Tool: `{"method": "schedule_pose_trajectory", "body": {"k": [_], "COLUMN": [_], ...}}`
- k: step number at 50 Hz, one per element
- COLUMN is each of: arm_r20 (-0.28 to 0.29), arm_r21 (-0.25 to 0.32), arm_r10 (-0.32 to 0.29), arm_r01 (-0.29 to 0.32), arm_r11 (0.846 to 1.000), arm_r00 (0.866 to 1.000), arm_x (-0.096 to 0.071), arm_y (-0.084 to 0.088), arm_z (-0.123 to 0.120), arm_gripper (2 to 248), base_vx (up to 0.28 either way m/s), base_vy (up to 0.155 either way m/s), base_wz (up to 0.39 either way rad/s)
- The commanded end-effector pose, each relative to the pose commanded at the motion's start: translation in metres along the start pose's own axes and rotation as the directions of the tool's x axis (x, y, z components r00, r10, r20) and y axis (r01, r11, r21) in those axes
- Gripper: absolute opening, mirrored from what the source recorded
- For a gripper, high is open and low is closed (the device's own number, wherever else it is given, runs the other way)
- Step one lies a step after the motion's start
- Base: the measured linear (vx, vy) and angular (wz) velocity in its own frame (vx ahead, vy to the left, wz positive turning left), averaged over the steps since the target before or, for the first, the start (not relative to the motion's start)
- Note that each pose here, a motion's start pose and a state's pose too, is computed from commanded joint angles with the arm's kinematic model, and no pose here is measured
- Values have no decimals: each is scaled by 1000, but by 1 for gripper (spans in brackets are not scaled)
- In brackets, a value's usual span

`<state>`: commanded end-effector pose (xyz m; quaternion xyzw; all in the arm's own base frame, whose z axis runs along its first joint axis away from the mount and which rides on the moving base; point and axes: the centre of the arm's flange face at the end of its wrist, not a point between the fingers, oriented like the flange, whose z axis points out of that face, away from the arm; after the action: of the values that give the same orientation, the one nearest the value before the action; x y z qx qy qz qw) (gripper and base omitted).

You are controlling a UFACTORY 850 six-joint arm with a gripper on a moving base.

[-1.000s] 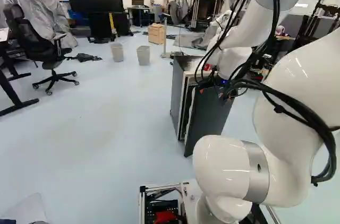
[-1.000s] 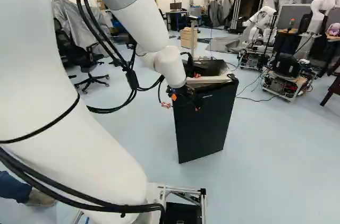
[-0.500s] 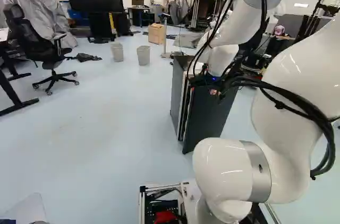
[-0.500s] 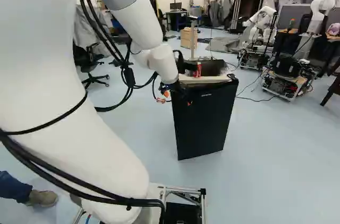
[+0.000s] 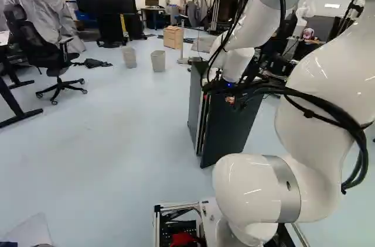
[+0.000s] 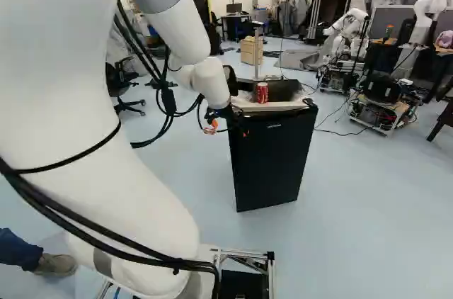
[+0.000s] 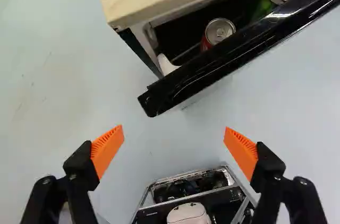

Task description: Grab a drink from the fridge

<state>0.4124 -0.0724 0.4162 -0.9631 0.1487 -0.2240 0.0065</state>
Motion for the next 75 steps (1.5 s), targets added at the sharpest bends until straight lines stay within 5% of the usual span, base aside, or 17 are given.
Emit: {"method": "schedule_pose_trajectory", "body": {"k": [16, 33, 49, 75], "arm_r20": [-13, -64, -129, -175], "arm_r21": [-3, -7, -30, -57], "arm_r10": [6, 13, 52, 65], "arm_r01": [-6, -14, -57, -77], "arm_r11": [1000, 1000, 998, 995], "arm_r00": [1000, 998, 990, 982], "arm_x": [-24, -22, -31, -36], "arm_y": [6, 9, 31, 48], "arm_z": [-11, -13, -18, 4], "arm_gripper": [247, 247, 247, 247], "base_vx": [0, 0, 0, 0], "base_vy": [0, 0, 0, 0], "base_wz": [0, 0, 0, 0]}}
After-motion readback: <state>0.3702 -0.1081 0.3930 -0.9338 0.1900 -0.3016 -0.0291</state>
